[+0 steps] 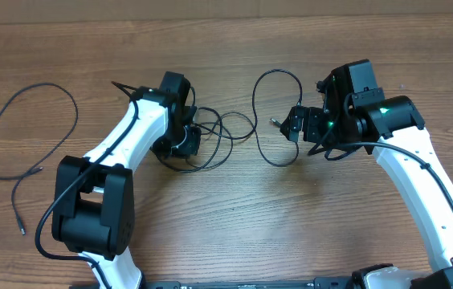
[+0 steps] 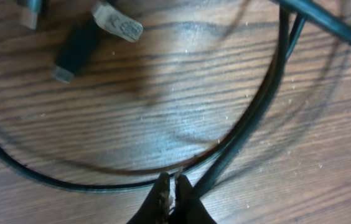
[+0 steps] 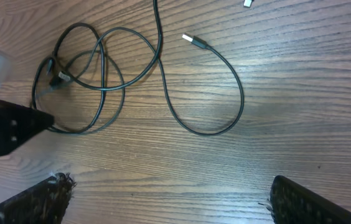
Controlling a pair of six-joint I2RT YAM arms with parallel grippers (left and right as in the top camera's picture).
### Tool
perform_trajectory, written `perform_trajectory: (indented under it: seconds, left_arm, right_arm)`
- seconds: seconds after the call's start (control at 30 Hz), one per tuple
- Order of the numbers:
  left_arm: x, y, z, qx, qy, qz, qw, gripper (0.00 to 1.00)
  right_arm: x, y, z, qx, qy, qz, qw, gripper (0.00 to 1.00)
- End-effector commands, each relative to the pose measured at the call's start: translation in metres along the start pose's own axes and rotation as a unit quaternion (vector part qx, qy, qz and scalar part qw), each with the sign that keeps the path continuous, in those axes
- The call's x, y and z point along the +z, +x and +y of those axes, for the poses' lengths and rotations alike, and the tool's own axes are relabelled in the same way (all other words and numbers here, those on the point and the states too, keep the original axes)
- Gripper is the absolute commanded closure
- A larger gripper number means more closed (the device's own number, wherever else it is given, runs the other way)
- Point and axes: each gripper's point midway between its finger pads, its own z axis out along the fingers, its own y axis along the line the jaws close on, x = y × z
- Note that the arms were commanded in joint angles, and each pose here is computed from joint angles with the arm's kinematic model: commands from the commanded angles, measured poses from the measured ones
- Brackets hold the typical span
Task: Untangle cables
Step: 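Grasp a cable with the left gripper and pull it to the left side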
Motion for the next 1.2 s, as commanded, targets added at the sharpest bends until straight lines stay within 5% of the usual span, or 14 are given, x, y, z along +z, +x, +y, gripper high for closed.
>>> perform_trajectory:
  seconds: [0.0, 0.37, 0.8, 1.0, 1.17]
  left_arm:
    - [-0.035, -0.034, -0.007, 0.009, 0.002, -0.049, 0.999, 0.96]
    - [-0.232, -0.079, -0.043, 0.062, 0.016, -0.216, 0.974, 0.96]
    - [-0.43, -0.025, -0.084, 0.125, 0.079, -0.462, 0.874, 0.95]
    - [-0.462, -0.012, -0.048, 0.075, -0.012, -0.517, 0.853, 0.96]
    - [-0.474, -0.005, 0.035, -0.087, -0.156, -0.526, 0.831, 0.96]
  right_arm:
    - [-0.001, -0.003, 0.001, -0.003, 0.003, -0.006, 1.0, 0.0]
    - [-0.001, -0.004, 0.001, -0.003, 0.003, -0.006, 1.0, 0.0]
    - [-0.001, -0.005, 0.001, -0.004, 0.002, -0.009, 1.0, 0.0]
    - [-0.001, -0.005, 0.001, -0.004, 0.001, -0.01, 1.0, 0.0]
    - [-0.001, -0.006, 0.002, -0.005, 0.001, -0.012, 1.0, 0.0]
